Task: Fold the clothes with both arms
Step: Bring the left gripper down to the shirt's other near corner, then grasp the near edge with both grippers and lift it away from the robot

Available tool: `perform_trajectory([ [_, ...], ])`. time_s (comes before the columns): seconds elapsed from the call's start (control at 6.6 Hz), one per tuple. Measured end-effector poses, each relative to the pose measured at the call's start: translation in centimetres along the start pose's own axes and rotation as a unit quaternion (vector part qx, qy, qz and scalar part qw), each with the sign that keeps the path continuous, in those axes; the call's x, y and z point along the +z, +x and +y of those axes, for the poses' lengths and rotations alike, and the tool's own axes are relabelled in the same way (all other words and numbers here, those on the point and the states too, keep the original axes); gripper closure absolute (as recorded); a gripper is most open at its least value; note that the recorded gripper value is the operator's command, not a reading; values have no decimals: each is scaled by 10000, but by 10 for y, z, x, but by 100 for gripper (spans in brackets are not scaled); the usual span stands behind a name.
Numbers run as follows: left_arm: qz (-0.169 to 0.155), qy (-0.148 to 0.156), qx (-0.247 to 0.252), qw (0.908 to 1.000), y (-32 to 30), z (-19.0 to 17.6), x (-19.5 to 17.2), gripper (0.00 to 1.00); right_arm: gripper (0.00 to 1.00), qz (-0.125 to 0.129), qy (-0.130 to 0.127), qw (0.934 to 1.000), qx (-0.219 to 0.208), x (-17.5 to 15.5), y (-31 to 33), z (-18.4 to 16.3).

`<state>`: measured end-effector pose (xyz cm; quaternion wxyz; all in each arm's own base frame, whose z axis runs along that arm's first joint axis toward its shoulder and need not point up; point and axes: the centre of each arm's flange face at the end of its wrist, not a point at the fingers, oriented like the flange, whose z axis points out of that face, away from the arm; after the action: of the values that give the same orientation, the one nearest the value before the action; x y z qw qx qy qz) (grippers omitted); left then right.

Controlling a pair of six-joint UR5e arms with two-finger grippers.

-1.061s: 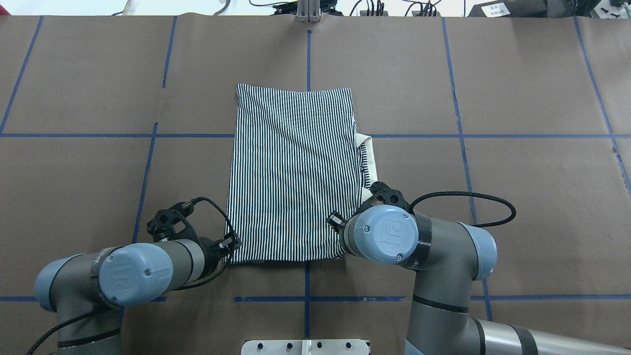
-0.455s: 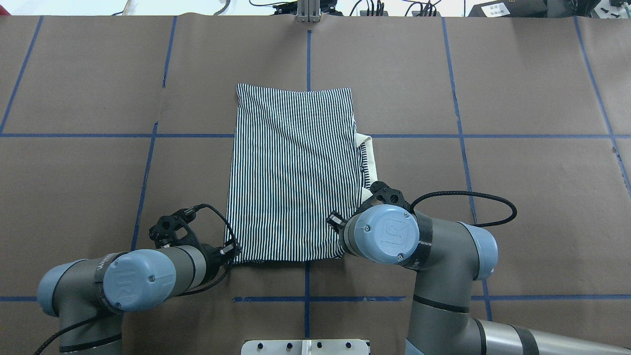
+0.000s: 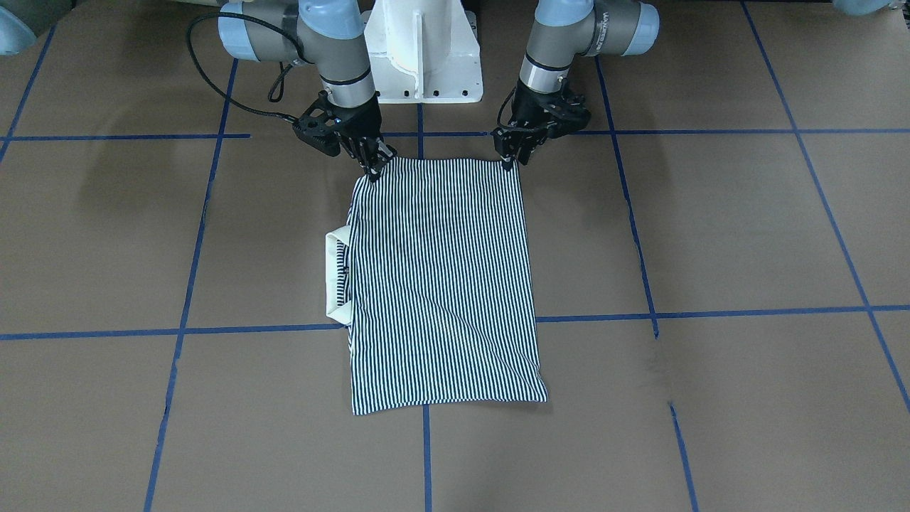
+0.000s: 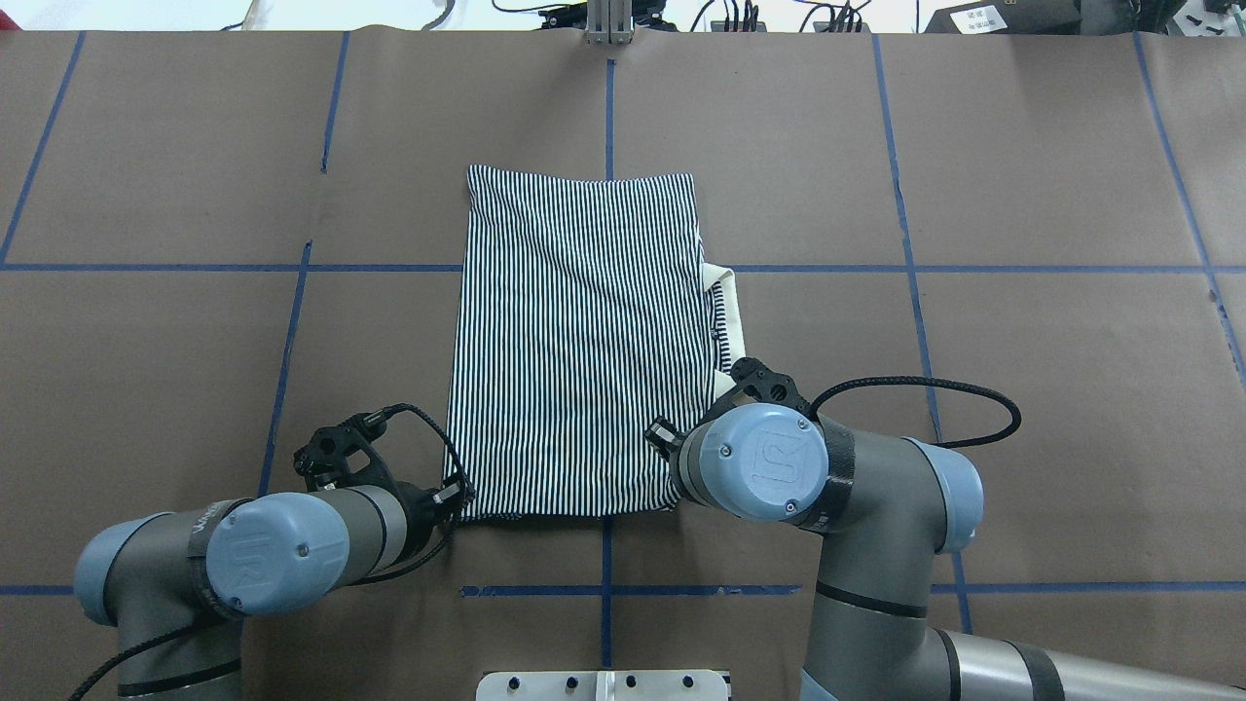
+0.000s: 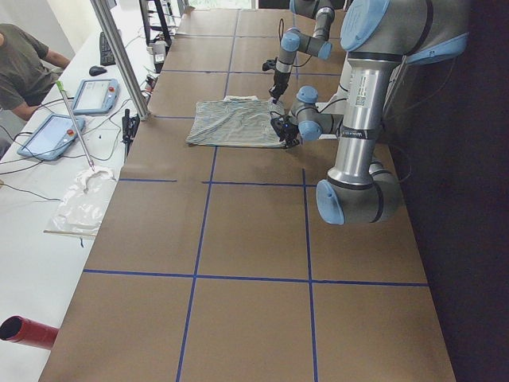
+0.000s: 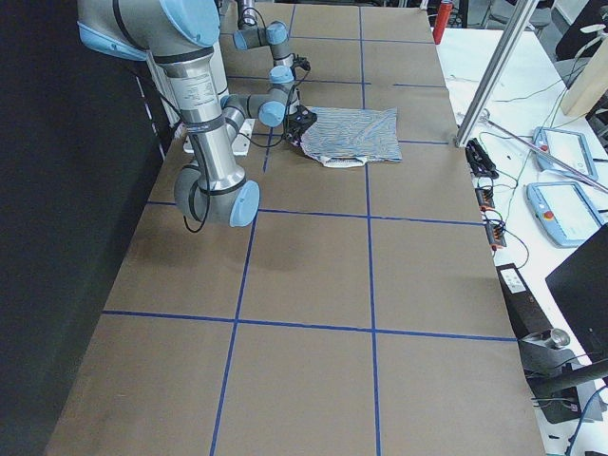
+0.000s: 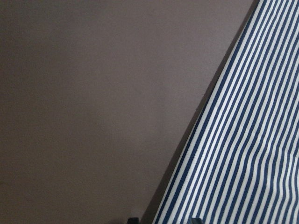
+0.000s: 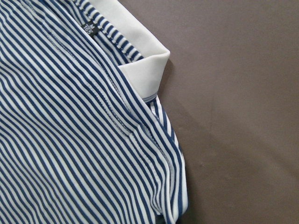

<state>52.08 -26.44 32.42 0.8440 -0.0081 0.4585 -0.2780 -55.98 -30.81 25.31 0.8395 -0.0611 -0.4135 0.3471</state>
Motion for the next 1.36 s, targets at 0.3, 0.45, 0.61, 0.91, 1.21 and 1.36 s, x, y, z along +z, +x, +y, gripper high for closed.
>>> perform_trajectory([
  [0.3,-24,-10,2,10000,-1,1,2,100,100,1,-5,10000,-2,0,0,0],
  [0.45,-31,-11,3,10000,-1,2,3,100,100,-1,-7,10000,-4,0,0,0],
  [0.61,-11,-23,5,10000,1,3,1,100,100,-2,-6,10000,-3,0,0,-1],
  [0.91,199,-139,-7,9997,11,6,-21,100,100,-52,-37,10000,0,-7,0,-1],
  [1.21,583,-579,-320,9961,27,18,-95,100,100,-289,-229,9993,85,-58,32,-3],
  [1.36,758,-782,-460,9930,35,23,-135,100,100,-387,-262,9987,217,-89,44,-6],
])
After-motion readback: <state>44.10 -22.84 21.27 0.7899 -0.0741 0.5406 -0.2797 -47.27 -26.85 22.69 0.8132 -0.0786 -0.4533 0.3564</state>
